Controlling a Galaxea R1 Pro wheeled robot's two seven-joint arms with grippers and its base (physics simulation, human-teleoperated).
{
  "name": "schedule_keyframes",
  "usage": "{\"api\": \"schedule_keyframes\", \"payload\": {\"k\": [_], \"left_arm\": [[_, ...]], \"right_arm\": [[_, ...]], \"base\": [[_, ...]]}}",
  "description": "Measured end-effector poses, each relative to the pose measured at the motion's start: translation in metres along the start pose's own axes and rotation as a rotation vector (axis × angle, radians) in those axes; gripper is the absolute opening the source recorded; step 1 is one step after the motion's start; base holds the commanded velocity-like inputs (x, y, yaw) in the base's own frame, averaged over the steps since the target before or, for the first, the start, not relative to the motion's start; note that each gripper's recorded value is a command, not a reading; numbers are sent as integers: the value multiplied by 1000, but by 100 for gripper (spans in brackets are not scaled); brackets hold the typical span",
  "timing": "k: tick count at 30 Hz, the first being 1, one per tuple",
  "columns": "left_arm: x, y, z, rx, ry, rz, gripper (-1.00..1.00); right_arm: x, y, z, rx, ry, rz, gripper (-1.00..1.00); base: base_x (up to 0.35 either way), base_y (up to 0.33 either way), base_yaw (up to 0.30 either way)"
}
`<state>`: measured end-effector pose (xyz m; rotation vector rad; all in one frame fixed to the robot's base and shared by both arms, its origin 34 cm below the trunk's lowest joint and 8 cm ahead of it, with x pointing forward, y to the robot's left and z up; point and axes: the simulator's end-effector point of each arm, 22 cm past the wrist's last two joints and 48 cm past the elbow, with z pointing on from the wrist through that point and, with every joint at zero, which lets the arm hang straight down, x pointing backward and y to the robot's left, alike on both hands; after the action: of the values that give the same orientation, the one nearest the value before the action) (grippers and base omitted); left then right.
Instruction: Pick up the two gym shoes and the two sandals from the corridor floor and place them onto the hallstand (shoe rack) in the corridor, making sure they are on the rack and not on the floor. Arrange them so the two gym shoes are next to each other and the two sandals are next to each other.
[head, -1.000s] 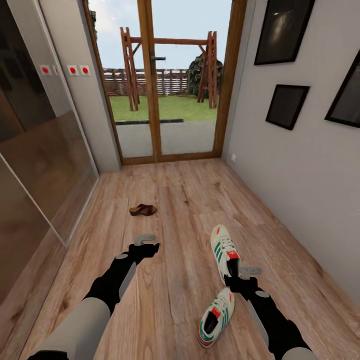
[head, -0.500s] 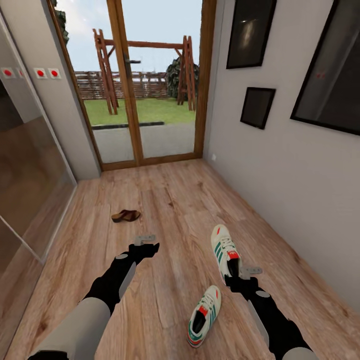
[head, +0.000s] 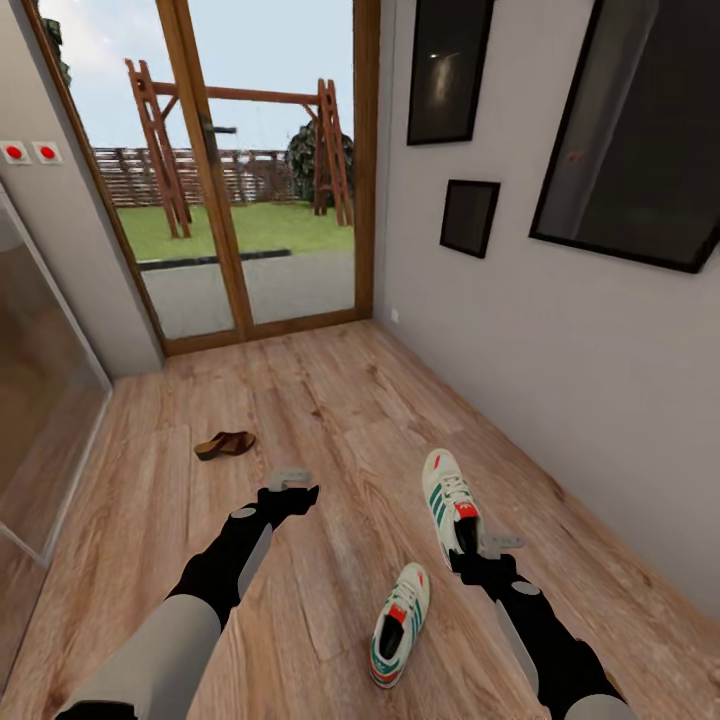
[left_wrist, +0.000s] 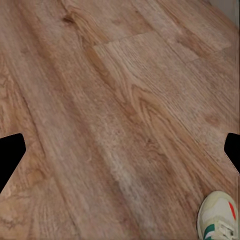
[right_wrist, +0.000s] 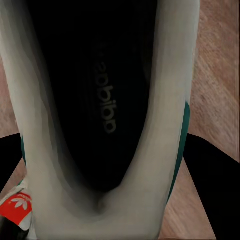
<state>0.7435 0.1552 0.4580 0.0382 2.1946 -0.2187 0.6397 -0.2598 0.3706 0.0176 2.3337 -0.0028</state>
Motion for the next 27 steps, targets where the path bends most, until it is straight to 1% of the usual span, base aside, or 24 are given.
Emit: {"api": "schedule_keyframes", "payload": {"k": [3,13,15,19,27], "left_arm": [[-1,0,-1,0,-2,0,100],[-2,0,-1,0,-3,0,100],[-2,0,-1,0,-3,1,100],[-3,0,-1,1,-5,1,100],[-6,-1,-3,0,-9,1,100]], "right_arm": [[-1,0,0,0,-2,0,-100],[-1,0,-1,0,-1,0,-100],[-1,0,-1,0,-1,0,-100],[-2,0,-1,0,-3,0,-100],[-5,0,-2,0,-8,0,-100]], "base": [[-4,15,-148],[0,1,-15],[0,0,-120],[0,67,-249],[0,265,-269]]}}
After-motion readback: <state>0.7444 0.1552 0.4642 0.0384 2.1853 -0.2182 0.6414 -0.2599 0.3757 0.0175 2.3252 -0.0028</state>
